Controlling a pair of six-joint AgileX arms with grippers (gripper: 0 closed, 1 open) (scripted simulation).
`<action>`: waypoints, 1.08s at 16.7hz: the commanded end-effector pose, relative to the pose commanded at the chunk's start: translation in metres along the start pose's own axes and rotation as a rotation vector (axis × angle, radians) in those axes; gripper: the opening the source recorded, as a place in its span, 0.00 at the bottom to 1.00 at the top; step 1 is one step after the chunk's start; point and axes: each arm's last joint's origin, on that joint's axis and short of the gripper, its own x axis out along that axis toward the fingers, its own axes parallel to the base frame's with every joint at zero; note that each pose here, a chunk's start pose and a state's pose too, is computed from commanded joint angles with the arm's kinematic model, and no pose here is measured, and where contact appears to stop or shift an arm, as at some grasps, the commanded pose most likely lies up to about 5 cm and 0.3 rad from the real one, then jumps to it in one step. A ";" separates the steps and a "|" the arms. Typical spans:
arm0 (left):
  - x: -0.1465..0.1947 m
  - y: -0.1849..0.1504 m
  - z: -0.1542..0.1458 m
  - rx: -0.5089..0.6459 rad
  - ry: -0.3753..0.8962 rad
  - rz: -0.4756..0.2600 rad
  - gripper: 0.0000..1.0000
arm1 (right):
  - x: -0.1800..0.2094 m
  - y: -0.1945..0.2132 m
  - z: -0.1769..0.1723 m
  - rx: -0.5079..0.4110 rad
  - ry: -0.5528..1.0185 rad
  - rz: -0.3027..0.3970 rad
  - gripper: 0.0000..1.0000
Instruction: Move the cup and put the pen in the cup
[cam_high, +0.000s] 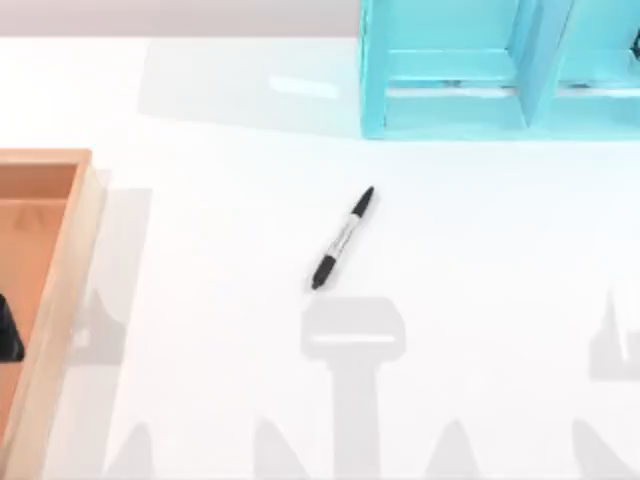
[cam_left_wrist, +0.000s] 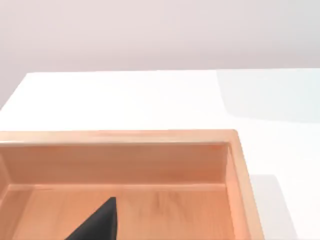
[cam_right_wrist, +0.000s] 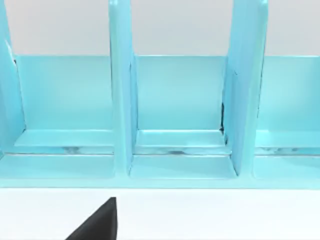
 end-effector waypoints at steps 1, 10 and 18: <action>0.002 0.002 0.011 0.008 0.067 0.007 1.00 | 0.000 0.000 0.000 0.000 0.000 0.000 1.00; 0.103 0.033 0.092 0.043 0.888 0.013 1.00 | 0.000 0.000 0.000 0.000 0.000 0.000 1.00; 0.192 0.063 0.087 0.017 1.337 -0.052 1.00 | 0.000 0.000 0.000 0.000 0.000 0.000 1.00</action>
